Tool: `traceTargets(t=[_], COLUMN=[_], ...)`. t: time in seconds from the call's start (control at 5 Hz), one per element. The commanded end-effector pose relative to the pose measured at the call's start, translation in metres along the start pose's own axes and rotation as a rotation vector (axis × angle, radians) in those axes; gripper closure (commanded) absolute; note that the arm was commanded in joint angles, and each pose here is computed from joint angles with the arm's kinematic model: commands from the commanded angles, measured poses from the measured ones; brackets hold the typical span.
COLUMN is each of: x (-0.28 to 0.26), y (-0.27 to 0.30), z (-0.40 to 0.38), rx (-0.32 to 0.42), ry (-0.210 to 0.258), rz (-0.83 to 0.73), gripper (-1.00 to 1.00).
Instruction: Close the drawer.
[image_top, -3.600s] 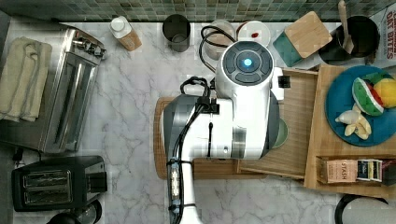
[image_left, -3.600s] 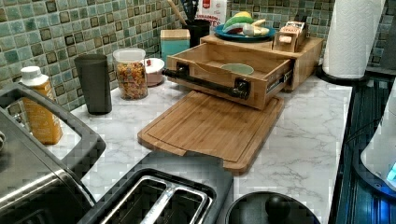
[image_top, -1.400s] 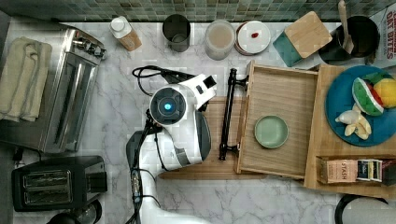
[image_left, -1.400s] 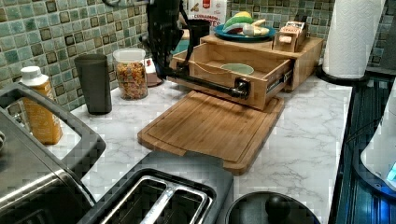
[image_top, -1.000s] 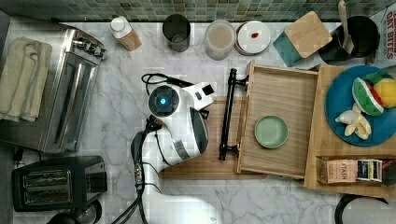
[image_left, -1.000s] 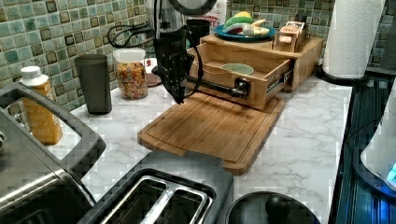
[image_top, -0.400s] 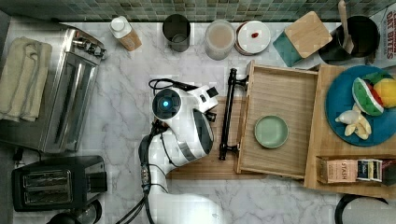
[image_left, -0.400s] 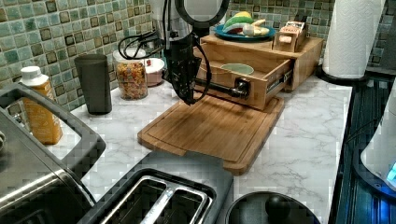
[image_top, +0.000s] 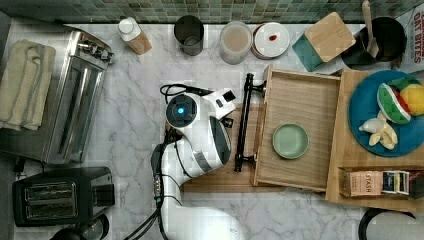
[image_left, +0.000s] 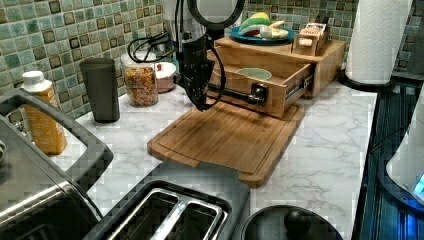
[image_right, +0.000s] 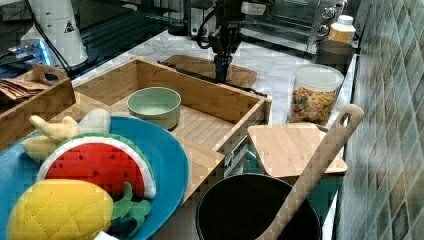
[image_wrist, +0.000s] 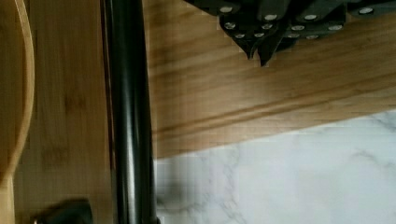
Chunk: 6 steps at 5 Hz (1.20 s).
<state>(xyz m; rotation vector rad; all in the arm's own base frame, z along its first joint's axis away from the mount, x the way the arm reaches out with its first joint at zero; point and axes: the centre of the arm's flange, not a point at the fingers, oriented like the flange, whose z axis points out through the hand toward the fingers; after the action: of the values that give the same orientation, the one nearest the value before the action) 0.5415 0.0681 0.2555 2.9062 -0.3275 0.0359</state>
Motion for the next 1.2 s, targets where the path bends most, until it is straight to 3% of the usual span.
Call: traceTargets(t=[0.2, 0.6, 1.2], x=[0.044, 0.037, 0.051], y=[0.084, 0.114, 0.225], z=[-0.010, -0.016, -0.006], rx=[0.074, 0.058, 0.057], ry=[-0.016, 0.018, 0.011], rz=[0.044, 0.086, 0.036], gripper=[1.00, 1.00, 1.00])
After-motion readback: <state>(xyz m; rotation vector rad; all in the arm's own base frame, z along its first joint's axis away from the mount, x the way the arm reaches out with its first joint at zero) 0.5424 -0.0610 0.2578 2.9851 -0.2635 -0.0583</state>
